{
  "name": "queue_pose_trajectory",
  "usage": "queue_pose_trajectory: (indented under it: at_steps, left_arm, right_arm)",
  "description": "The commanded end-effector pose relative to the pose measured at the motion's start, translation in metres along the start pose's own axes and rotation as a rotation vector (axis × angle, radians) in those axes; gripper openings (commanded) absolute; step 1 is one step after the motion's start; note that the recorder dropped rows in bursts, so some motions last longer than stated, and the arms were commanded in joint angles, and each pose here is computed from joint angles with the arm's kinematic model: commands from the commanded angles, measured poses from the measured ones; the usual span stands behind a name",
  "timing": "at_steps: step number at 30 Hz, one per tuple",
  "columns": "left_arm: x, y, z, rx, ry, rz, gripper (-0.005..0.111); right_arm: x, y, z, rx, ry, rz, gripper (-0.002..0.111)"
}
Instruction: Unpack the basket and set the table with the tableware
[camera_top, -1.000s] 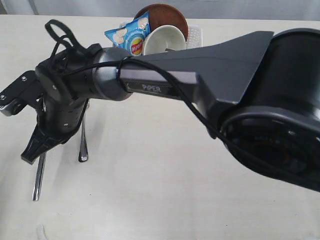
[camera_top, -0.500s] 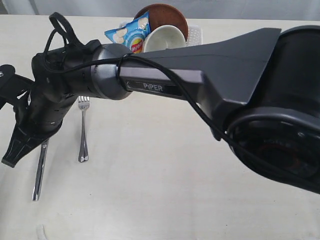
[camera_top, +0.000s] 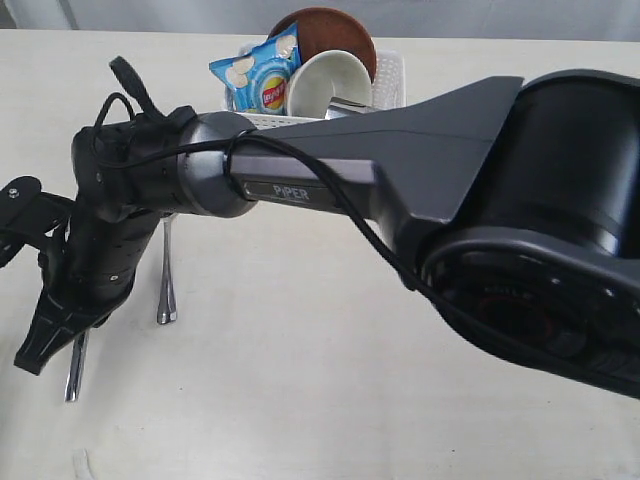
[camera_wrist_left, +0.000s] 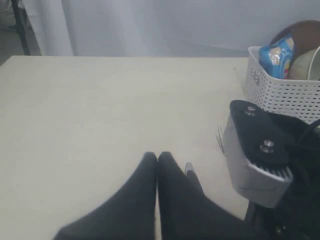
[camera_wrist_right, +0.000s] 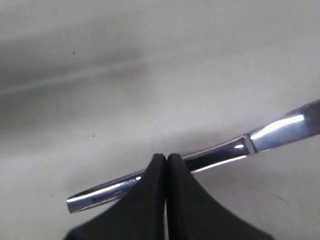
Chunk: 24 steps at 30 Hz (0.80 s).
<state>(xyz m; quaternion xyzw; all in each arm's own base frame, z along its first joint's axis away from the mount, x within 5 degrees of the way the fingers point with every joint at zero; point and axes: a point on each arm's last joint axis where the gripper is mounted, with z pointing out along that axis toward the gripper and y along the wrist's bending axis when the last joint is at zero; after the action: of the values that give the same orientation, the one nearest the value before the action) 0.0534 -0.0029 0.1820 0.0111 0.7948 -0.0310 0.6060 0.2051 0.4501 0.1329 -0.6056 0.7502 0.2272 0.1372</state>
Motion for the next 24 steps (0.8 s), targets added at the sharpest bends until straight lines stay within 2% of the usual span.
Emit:
queue_pose_trajectory:
  at_steps: [1, 5, 11, 16, 24]
  left_arm:
    - [0.0, 0.0, 0.0, -0.005, -0.012, 0.01, 0.0]
    - [0.0, 0.0, 0.0, -0.005, -0.012, 0.01, 0.0]
    - [0.0, 0.0, 0.0, -0.005, -0.012, 0.01, 0.0]
    - [0.0, 0.0, 0.0, -0.005, -0.012, 0.01, 0.0]
    - [0.0, 0.0, 0.0, -0.005, -0.012, 0.01, 0.0]
  right_arm:
    - [-0.002, 0.004, -0.002, -0.033, -0.019, 0.006, -0.001]
    - [-0.001, 0.006, -0.003, -0.051, 0.006, 0.049, 0.0]
    - [0.004, 0.013, -0.004, -0.097, 0.072, 0.024, 0.0]
    - [0.011, 0.037, 0.003, -0.168, 0.165, -0.035, 0.0]
    - [0.01, 0.072, 0.015, -0.197, 0.181, -0.125, 0.0]
